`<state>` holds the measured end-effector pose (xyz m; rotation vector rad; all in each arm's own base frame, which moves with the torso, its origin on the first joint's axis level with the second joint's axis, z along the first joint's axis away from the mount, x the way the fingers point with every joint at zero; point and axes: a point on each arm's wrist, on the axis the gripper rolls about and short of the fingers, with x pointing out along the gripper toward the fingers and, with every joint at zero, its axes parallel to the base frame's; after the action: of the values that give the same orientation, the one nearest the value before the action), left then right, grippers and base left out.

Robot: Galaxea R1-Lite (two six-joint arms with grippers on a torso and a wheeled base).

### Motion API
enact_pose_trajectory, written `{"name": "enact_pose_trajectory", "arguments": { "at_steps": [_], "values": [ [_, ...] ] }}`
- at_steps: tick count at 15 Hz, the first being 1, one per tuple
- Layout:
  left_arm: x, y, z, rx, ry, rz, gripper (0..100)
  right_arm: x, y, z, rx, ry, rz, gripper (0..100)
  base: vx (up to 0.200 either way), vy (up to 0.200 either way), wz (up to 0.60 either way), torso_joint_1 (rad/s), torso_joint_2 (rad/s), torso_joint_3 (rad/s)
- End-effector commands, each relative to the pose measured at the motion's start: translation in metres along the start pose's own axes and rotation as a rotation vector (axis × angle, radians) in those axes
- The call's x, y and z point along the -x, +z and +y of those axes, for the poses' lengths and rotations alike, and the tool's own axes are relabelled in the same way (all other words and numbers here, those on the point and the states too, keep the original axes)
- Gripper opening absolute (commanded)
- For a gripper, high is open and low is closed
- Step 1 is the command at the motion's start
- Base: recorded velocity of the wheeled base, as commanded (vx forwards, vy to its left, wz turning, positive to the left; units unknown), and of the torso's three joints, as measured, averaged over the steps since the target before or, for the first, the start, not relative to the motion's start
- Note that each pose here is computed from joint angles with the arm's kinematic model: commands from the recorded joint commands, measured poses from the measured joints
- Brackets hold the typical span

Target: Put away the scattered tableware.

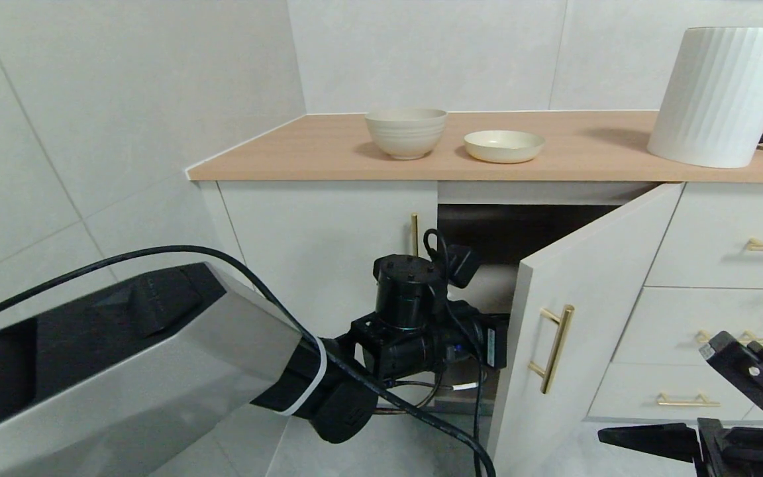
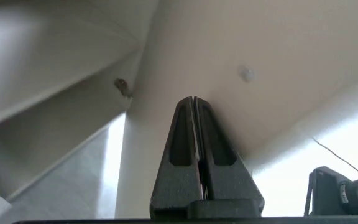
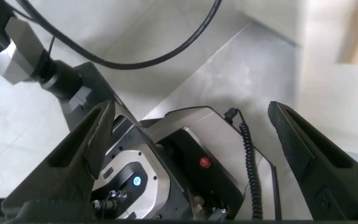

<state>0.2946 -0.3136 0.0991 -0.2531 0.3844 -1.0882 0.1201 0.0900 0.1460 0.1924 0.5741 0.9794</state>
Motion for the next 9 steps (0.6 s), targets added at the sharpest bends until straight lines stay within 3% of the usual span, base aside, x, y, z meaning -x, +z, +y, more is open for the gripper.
{"name": "enact_pose_trajectory", "arguments": {
  "at_steps": [1, 5, 9],
  "values": [
    [0.0, 0.002, 0.0, -0.002, -0.003, -0.007, 0, 0.0, 0.0, 0.0, 0.0, 0.001, 0.0, 100, 0.0, 0.0, 0.0, 0.0, 0.0, 0.0],
    [-0.007, 0.004, 0.002, -0.003, -0.006, -0.014, 0, 0.0, 0.0, 0.0, 0.0, 0.002, 0.001, 100, 0.0, 0.0, 0.0, 0.0, 0.0, 0.0],
    [-0.017, 0.01, 0.005, 0.022, 0.015, 0.022, 0, 0.0, 0.0, 0.0, 0.0, 0.003, 0.001, 100, 0.0, 0.0, 0.0, 0.0, 0.0, 0.0]
  ]
}}
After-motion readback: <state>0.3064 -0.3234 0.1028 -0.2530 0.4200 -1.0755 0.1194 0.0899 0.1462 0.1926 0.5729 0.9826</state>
